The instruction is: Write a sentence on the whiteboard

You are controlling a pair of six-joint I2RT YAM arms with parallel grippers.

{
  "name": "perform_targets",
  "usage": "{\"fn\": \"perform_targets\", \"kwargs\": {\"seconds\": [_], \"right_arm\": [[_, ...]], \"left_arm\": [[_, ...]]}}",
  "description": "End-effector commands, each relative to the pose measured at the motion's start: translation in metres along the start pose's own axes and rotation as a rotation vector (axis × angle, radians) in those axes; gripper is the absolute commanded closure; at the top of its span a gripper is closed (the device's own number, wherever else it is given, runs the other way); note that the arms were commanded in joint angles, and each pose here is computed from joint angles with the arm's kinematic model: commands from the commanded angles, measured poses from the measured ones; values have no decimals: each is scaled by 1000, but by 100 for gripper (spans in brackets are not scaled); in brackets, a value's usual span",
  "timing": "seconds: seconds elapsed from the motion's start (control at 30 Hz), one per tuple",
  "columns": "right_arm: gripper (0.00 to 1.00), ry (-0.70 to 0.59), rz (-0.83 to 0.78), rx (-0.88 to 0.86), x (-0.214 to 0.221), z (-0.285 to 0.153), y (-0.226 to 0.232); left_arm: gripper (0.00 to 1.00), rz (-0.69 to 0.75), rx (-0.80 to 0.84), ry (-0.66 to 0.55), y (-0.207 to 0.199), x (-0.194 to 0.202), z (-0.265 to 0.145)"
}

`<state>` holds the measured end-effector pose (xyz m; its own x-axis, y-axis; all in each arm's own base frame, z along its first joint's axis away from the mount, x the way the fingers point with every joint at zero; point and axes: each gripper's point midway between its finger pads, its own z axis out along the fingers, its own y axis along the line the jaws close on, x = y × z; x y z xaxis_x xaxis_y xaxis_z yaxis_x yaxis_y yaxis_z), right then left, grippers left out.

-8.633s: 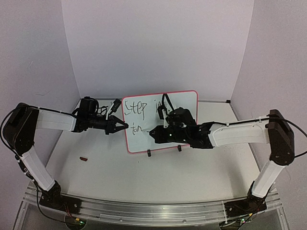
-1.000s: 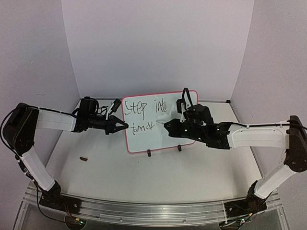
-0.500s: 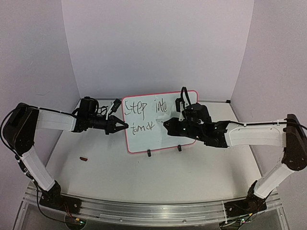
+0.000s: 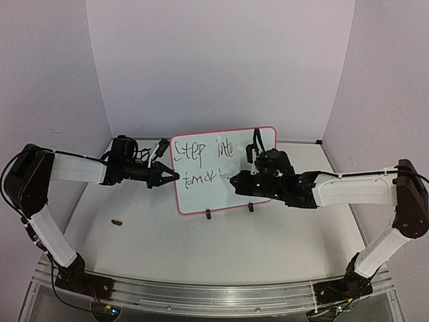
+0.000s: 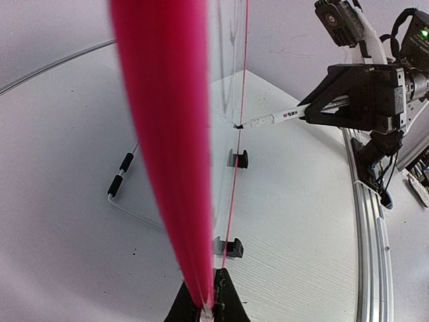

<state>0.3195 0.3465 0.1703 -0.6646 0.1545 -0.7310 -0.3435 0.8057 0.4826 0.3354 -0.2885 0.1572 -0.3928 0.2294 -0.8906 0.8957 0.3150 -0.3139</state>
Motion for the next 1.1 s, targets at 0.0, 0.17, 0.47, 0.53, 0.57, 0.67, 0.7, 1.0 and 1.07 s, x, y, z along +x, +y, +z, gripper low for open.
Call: {"fn": "perform_targets", "kwargs": {"seconds": [0.0,0.17,0.47,0.53,0.57,0.67,0.7,1.0,1.07], "right_arm": [[100,34,21,8,11,7,-6],[100,26,24,6,8,5,-4],[100,-42,16,-1,-13,-3,3],[100,-62,12,1,-20,-5,4],[100,-72,10,4,-22,-7,4],[100,-90,8,6,-27,-8,5],[100,-93,8,4,-27,-9,5],[100,-122,13,-5,-34,-11,7],[100,-128,13,-4,-35,-11,7]], "left_arm": [[100,-10,-124,71,22,22,1],[100,-10,-124,73,22,22,1],[100,-9,-125,71,22,21,0],[100,-8,-123,71,21,21,1],[100,-7,-124,71,21,21,0],[100,-8,-126,71,22,21,0],[100,-8,-127,71,22,21,0],[100,-8,-123,72,21,22,1],[100,-9,-124,72,22,22,1]]}}
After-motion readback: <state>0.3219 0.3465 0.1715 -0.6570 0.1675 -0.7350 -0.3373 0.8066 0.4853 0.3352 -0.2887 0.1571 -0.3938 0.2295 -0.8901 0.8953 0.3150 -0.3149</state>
